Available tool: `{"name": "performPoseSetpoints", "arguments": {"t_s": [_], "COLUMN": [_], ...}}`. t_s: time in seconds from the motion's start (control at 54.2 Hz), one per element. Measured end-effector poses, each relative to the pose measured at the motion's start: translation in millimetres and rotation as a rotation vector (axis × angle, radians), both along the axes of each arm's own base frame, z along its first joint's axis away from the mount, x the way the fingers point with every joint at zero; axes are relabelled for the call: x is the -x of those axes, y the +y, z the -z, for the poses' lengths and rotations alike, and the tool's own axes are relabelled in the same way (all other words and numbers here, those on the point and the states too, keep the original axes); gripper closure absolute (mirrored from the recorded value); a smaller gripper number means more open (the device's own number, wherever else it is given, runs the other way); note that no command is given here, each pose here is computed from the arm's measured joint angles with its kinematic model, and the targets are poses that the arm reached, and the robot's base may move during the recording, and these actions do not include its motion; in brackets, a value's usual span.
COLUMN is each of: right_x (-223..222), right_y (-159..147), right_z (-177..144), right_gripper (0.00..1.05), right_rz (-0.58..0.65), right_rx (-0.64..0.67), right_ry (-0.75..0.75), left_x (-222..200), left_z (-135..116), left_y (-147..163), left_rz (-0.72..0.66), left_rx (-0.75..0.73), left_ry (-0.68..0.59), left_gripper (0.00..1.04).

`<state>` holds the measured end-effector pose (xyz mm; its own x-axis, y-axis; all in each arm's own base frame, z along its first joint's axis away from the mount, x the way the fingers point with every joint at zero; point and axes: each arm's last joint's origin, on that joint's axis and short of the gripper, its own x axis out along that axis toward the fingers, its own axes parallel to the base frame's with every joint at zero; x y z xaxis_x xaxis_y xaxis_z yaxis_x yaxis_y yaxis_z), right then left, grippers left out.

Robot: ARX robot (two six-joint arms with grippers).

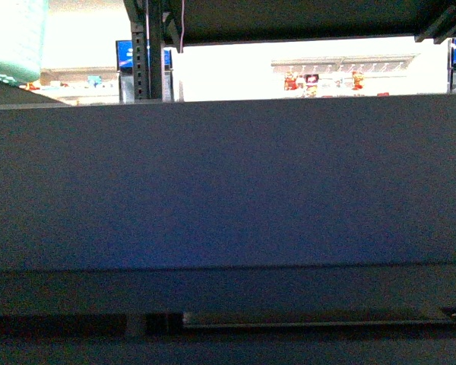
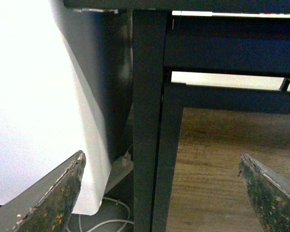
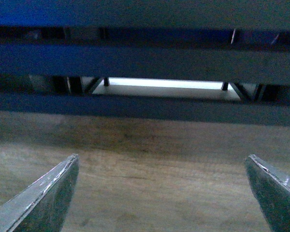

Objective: Pick lemon from shelf

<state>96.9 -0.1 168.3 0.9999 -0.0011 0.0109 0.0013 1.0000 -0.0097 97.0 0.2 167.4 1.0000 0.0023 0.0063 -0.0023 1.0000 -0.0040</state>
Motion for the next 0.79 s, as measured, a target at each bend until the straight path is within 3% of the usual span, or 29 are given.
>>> {"name": "performPoseSetpoints", "arguments": {"t_s": [0.794], "right_x": [0.0], "right_y": [0.1], "right_z": [0.0], "right_gripper": [0.02], "right_rz": [-0.002], "right_rx": [-0.002], "right_ry": [0.000], "left_x": [0.0], "left_z": [0.0], "left_y": [0.0], "left_rz": [0.000], "left_rx": [0.000], "left_ry": [0.000], "left_gripper": [0.08]}}
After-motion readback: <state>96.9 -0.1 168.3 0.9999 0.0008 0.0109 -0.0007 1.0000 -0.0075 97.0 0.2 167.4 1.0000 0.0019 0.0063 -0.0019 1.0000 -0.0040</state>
